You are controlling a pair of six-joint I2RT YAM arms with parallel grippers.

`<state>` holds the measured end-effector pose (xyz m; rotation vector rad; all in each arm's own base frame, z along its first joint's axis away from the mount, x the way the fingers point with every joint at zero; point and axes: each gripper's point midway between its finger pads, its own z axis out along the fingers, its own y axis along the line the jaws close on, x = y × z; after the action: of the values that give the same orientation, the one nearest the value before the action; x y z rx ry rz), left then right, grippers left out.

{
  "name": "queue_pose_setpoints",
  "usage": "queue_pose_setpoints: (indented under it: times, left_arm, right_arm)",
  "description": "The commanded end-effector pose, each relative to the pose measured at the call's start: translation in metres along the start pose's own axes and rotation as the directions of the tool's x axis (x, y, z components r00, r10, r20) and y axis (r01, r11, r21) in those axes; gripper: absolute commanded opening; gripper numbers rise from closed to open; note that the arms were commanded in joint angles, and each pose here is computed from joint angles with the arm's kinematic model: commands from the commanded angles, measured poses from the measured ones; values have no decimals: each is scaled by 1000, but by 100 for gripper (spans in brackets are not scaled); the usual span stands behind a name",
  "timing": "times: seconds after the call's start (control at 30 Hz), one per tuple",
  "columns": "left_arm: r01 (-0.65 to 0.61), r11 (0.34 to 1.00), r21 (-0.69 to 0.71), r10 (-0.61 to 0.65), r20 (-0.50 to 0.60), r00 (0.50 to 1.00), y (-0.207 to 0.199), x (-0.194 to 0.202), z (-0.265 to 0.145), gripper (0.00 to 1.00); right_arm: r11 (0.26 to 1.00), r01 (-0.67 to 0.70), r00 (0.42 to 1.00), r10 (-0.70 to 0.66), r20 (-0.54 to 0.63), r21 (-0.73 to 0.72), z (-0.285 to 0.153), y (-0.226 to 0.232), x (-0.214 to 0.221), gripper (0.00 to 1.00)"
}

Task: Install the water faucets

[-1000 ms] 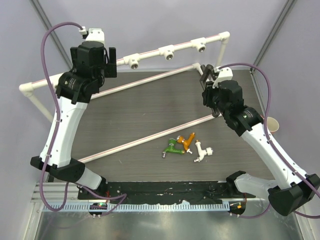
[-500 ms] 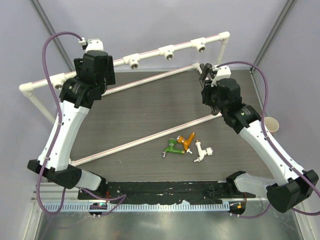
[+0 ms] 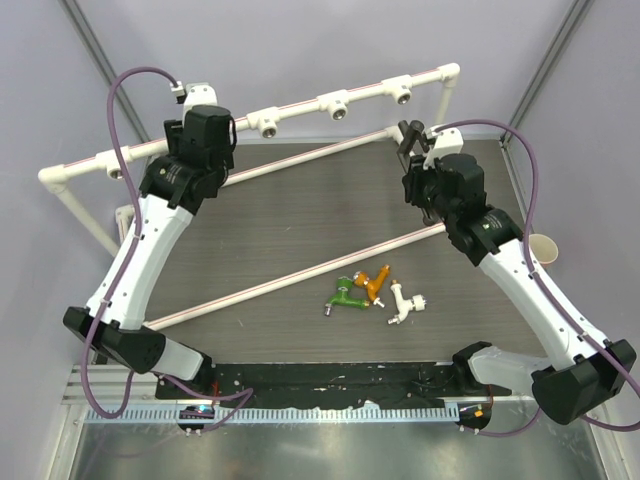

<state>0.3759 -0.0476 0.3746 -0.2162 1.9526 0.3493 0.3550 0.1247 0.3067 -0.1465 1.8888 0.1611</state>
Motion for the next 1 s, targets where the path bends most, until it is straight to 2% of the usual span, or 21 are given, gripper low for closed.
queue_pose_setpoints:
  times: [0.0, 0.13, 0.23, 0.33, 0.37, 0.5, 0.67, 0.97]
  left_arm:
    - [74, 997, -15, -73, 77, 994, 6, -17, -2, 63]
    - [100, 995, -3, -99, 120, 988, 9, -21, -6, 52]
    - [95, 995, -14, -93, 133, 987, 12, -22, -6, 40]
    - [100, 995, -8, -98, 136, 986, 12, -23, -7, 26]
    - [98, 995, -7, -96, 134, 986, 12, -22, -7, 17]
    - [95, 995, -12, -92, 133, 987, 16, -15, -9, 2]
    - [91, 996, -15, -88, 126, 988, 18, -5, -6, 0]
    - [115, 993, 10, -115, 97, 989, 20, 4, 2, 0]
  right_arm:
    - [999, -15, 974, 23, 226, -38, -7, 3, -69, 1]
    - [998, -2, 970, 17, 243, -65, -3, 7, -73, 1]
    - [997, -2, 965, 22, 260, -76, -1, 7, -77, 1]
    - [996, 3, 962, 22, 271, -89, 2, 7, -81, 1]
    - [996, 13, 961, 12, 276, -90, 2, 7, -83, 1]
    - [999, 15, 954, 0, 300, -48, 5, -7, -90, 1]
    - [1000, 3, 946, 4, 325, -19, 10, -21, -95, 1]
    - [997, 27, 942, -2, 334, -71, 8, -16, -98, 1]
